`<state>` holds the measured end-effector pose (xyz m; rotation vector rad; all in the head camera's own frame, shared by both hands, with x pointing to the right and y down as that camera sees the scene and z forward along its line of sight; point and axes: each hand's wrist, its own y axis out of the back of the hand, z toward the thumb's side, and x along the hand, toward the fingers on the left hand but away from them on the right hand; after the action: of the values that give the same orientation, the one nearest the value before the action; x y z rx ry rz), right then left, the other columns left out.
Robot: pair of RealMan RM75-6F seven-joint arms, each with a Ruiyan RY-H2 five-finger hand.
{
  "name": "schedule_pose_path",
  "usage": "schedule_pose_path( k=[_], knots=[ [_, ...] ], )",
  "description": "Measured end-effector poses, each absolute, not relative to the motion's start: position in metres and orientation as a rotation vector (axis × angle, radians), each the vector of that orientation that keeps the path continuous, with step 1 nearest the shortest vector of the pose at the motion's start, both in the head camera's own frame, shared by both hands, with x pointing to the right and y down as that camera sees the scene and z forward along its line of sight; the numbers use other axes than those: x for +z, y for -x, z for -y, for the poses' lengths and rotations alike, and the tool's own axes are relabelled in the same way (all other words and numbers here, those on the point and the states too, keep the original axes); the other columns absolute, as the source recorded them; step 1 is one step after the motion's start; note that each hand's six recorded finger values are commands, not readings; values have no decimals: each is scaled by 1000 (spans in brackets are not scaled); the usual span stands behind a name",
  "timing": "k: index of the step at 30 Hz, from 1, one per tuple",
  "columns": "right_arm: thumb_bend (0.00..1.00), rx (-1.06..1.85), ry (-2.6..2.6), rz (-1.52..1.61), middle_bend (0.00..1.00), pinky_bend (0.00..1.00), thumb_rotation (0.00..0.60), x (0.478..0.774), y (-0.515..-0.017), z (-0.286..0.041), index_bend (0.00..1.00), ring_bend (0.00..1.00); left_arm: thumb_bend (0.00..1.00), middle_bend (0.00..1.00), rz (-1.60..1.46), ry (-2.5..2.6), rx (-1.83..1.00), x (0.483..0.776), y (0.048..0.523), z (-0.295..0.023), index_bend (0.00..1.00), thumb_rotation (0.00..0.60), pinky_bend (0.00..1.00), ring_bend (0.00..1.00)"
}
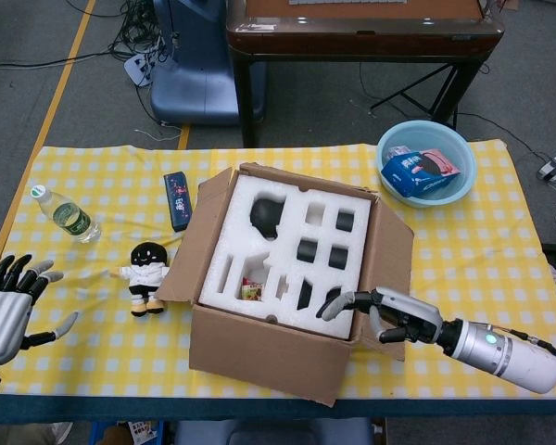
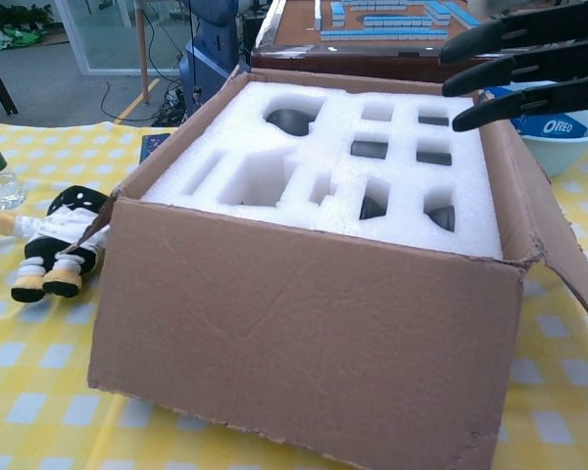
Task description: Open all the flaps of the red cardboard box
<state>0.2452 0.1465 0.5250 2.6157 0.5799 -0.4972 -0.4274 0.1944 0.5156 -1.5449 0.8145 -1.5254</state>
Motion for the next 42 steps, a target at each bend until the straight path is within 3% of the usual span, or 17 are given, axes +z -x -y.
schedule_pose_path(
  k=[2, 6, 7, 11, 15, 26, 32, 42],
  knots=[
    [666, -578, -2697, -642, 226, 116, 600, 528, -252, -143, 278, 143, 271, 185, -814, 1542, -1535, 518, 430, -195, 323, 251, 0, 66],
    [619, -766, -2862, -773, 216, 116, 600, 535, -267, -136, 277, 143, 271, 185, -828, 1537, -1558, 521, 436, -196, 317, 271, 0, 66],
    [617, -818, -2900, -803, 214, 116, 600, 536, -271, -136, 277, 143, 271, 183, -834, 1531, -1566, 521, 438, -197, 314, 294, 0, 66],
    [616, -1097, -3049, -937, 208, 116, 600, 543, -292, -135, 275, 143, 271, 169, -855, 1510, -1583, 522, 444, -198, 300, 542, 0, 64],
    [612, -1398, -3136, -1047, 197, 117, 600, 549, -313, -140, 267, 143, 270, 164, -877, 1492, -1597, 522, 449, -201, 285, 597, 0, 64],
    [611, -2064, -2971, -1436, 196, 117, 600, 552, -375, -177, 266, 143, 271, 163, -942, 1465, -1606, 522, 458, -216, 270, 600, 0, 63],
    [611, -2111, -2891, -1559, 196, 117, 600, 551, -387, -192, 266, 143, 271, 163, -970, 1471, -1600, 521, 458, -227, 270, 600, 0, 63],
    [608, -2054, -2841, -1655, 195, 117, 600, 546, -394, -191, 266, 143, 271, 159, -1003, 1466, -1588, 521, 458, -232, 270, 600, 0, 62]
  ],
)
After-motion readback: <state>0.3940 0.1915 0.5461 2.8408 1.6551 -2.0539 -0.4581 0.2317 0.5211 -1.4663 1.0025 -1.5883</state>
